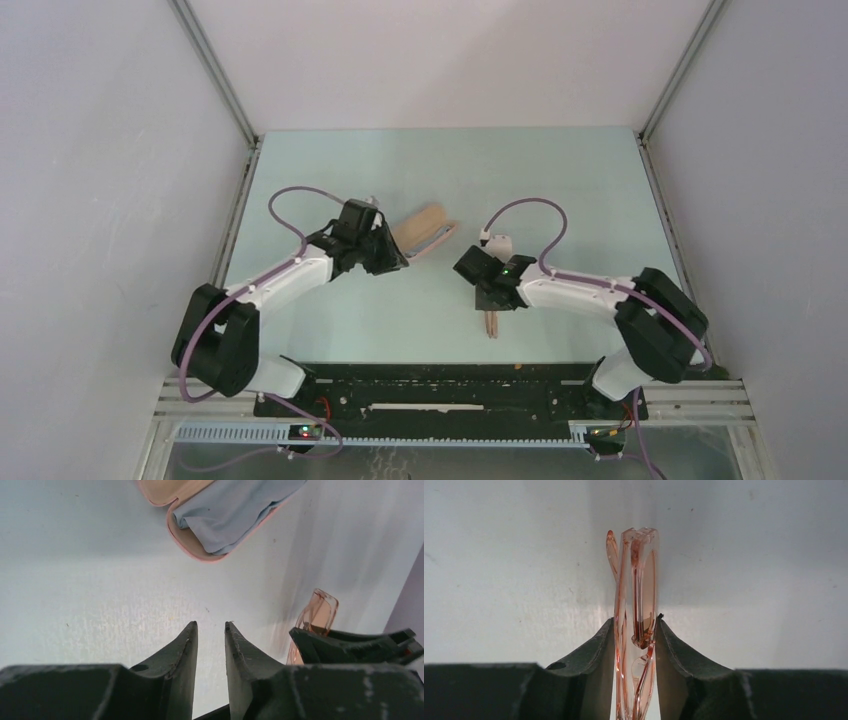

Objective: Organize the sunglasses
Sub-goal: Pick up the sunglasses from the center of the board.

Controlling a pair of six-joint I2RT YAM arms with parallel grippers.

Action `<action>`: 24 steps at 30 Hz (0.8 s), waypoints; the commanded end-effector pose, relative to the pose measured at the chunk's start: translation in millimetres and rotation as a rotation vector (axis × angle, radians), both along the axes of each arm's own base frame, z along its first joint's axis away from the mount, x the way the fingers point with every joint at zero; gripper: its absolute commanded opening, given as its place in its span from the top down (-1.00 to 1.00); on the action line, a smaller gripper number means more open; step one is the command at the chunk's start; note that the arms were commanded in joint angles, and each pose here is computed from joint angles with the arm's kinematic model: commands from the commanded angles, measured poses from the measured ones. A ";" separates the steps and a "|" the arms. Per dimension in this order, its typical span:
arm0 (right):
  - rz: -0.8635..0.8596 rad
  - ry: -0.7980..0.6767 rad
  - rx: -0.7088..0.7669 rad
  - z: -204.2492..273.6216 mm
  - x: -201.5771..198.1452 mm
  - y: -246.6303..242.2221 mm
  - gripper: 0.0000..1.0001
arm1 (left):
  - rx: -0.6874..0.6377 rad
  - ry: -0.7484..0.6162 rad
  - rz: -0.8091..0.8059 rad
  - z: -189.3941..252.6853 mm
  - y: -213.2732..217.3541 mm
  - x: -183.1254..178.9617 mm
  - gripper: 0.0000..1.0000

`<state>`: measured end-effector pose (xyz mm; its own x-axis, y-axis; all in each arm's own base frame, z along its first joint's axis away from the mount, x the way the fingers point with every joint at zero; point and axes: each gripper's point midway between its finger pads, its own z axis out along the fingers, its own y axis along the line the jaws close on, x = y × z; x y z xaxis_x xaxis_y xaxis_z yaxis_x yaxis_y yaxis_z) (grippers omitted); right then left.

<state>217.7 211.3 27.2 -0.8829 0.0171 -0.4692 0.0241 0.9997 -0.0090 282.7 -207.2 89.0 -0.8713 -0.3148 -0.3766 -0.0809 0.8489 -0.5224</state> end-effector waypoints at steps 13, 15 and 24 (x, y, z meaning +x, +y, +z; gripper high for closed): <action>0.156 -0.075 0.064 20.5 18.5 4.6 0.70 | -0.153 0.073 0.221 -2.7 -10.7 38.3 0.33; 0.176 -0.064 0.046 13.6 18.7 5.5 0.70 | -0.159 0.079 0.231 -7.1 -7.7 38.4 0.26; 0.212 -0.060 -0.077 -7.3 26.0 -2.3 0.60 | -0.212 0.086 0.289 -8.2 -2.3 50.8 -0.03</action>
